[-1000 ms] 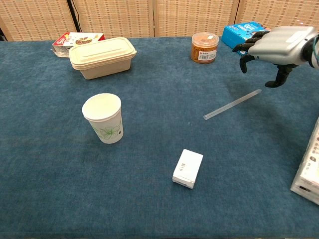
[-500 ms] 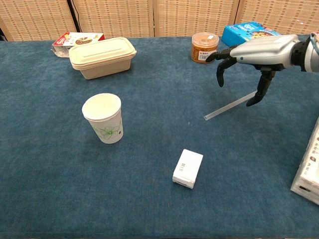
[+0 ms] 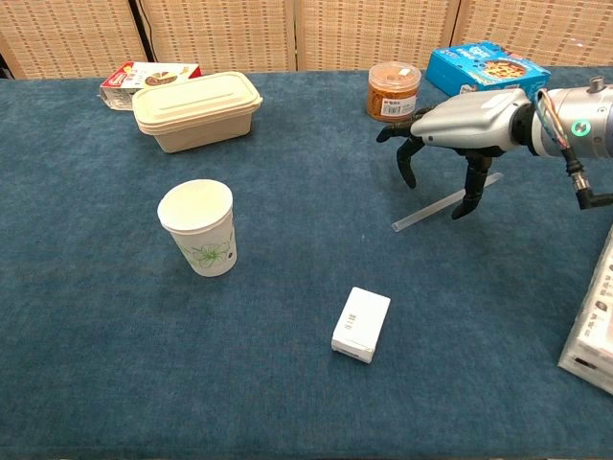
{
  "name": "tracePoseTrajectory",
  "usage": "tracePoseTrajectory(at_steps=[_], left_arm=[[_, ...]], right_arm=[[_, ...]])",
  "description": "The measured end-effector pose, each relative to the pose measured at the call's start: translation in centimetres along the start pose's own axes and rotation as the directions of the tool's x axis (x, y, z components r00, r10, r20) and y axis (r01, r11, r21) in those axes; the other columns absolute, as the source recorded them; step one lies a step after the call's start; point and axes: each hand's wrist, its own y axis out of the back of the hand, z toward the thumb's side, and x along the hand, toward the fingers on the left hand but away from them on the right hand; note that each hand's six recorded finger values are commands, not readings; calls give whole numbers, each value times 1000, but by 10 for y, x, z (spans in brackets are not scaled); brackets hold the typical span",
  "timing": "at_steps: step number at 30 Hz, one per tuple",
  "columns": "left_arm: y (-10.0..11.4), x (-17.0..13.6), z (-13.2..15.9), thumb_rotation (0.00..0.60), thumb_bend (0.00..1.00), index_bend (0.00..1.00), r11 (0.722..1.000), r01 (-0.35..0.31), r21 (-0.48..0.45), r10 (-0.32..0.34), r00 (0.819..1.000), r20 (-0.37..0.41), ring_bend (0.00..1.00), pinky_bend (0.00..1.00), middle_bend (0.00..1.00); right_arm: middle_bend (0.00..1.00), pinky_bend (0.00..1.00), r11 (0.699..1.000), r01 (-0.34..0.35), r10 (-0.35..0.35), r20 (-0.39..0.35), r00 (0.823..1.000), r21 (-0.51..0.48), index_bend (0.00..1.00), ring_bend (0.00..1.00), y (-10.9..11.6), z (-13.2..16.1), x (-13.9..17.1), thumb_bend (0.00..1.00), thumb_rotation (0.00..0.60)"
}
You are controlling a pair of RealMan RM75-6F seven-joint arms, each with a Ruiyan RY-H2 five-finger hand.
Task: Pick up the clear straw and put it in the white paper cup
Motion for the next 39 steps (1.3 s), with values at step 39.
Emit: tracePoseTrajectory(at_steps=[39], left_arm=[[0, 0, 1, 600, 0, 0, 1000, 4, -2, -4, 1000, 4, 0, 0, 0]], right_arm=[[22, 0, 996, -72, 69, 61, 996, 45, 523, 0, -15, 2, -9, 341, 600]])
